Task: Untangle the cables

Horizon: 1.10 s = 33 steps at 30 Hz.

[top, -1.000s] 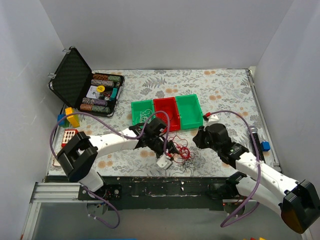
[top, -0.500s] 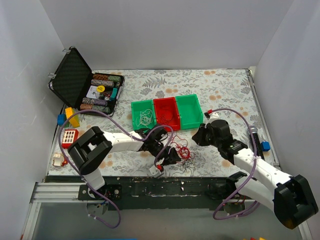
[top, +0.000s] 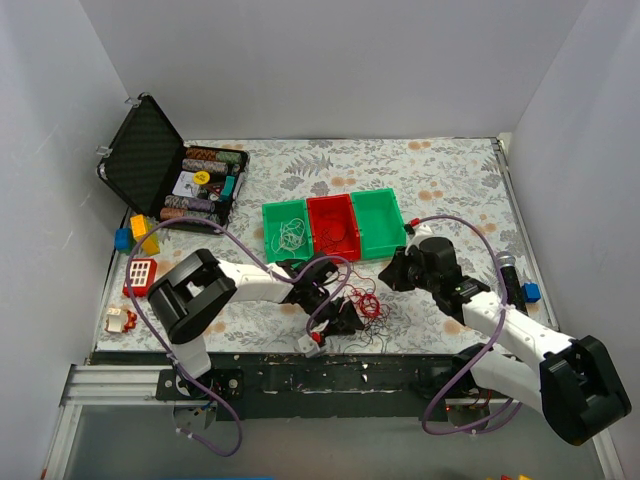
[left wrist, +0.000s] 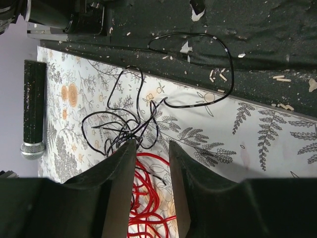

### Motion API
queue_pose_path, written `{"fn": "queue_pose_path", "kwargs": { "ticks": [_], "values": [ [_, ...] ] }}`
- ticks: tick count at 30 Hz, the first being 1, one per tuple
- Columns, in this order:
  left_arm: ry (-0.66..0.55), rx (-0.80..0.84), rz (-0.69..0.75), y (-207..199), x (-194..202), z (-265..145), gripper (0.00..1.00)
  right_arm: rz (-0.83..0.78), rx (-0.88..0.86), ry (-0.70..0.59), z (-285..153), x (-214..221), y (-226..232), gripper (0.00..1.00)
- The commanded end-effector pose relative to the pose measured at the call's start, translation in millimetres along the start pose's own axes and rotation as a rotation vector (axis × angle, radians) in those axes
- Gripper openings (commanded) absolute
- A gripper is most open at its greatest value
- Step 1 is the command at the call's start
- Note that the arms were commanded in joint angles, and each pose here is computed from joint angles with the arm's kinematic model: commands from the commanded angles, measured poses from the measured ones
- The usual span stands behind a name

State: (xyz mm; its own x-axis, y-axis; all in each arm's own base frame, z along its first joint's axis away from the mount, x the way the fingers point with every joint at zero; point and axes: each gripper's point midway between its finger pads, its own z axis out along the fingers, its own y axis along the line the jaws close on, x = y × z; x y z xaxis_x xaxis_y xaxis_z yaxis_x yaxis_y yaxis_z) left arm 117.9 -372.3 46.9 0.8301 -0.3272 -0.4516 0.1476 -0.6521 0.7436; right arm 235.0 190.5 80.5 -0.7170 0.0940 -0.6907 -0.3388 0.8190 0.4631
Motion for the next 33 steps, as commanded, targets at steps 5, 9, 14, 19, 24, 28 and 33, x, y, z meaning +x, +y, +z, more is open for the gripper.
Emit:
{"fn": "queue_pose_path", "kwargs": {
  "ticks": [5,9,14,19,24,28,33],
  "values": [
    [-0.036,-0.087,0.383,37.4,-8.5,1.7,0.29,-0.006,-0.053,-0.028,2.8,-8.1,9.7,0.11],
    [-0.044,-0.092,0.424,38.7,-6.6,4.6,0.26,-0.008,-0.062,-0.024,4.0,-7.7,11.2,0.09],
    [-0.048,-0.089,0.464,40.1,0.9,9.5,0.1,-0.006,-0.078,-0.004,6.2,-4.3,13.4,0.07],
    [-0.053,-0.117,0.474,51.0,-4.1,5.4,0.0,-0.013,-0.111,0.019,8.8,2.1,16.7,0.05],
    [0.022,-0.205,0.431,84.0,-10.5,-21.3,0.0,-0.036,-0.217,0.035,12.5,4.8,32.4,0.03],
    [0.064,-0.262,0.365,110.4,-25.6,-48.5,0.0,-0.041,-0.268,0.062,17.7,8.0,39.9,0.02],
    [0.086,-0.289,0.248,126.2,-50.9,-74.5,0.0,-0.026,-0.296,0.112,26.3,15.4,42.1,0.01]
  ]
}}
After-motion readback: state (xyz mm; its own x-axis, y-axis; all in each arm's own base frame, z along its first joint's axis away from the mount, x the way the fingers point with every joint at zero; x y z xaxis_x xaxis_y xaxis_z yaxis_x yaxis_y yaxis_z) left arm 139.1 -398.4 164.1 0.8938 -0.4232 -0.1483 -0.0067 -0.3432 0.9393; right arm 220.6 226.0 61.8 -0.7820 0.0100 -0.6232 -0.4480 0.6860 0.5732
